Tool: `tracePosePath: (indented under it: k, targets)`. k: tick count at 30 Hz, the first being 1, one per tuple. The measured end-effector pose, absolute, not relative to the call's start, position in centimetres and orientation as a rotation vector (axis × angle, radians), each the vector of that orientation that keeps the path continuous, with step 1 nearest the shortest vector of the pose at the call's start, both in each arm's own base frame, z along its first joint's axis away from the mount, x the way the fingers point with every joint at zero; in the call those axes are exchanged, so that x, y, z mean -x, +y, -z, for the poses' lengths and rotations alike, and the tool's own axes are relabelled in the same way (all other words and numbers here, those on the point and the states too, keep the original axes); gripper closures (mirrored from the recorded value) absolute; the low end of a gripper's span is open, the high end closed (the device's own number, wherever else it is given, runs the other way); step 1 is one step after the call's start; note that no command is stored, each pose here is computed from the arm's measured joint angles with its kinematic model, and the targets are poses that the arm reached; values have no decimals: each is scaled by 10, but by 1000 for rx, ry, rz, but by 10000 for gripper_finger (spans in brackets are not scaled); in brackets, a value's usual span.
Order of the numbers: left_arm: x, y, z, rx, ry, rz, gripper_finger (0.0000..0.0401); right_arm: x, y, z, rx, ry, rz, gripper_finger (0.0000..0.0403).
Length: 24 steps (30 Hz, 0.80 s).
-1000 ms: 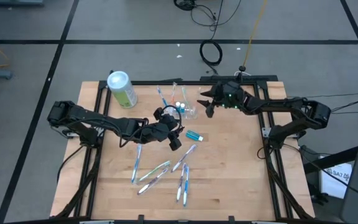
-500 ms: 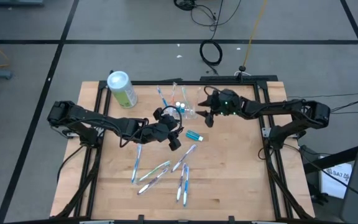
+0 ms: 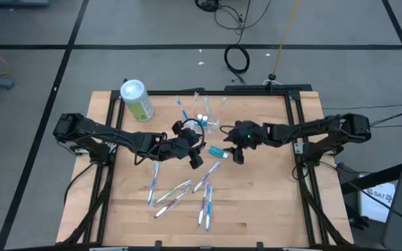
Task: Pick & Place toothbrushing station
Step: Put the blue mouthwash into the transparent organizer
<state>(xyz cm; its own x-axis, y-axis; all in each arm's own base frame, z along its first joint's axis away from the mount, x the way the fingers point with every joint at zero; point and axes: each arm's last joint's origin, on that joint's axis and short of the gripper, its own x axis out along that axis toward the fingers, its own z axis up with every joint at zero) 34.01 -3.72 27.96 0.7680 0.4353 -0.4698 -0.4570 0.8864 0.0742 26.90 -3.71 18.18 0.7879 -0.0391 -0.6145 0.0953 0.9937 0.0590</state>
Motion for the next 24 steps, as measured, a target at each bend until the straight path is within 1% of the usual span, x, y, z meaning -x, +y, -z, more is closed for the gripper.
tracePosePath:
  k: [6,11,19,24]
  targets:
    - [-340,-37,-280,49,500,-479,233,-267,-20,-177,-70,721,77,215]
    - [-340,-38,-279,51,501,-474,233,-262,-11,-168,-63,738,123,220]
    - [-340,-38,-280,53,497,-473,233,-246,-10,-145,-128,650,158,221]
    - [-341,-38,-280,52,495,-472,233,-242,-10,-135,-163,648,199,222]
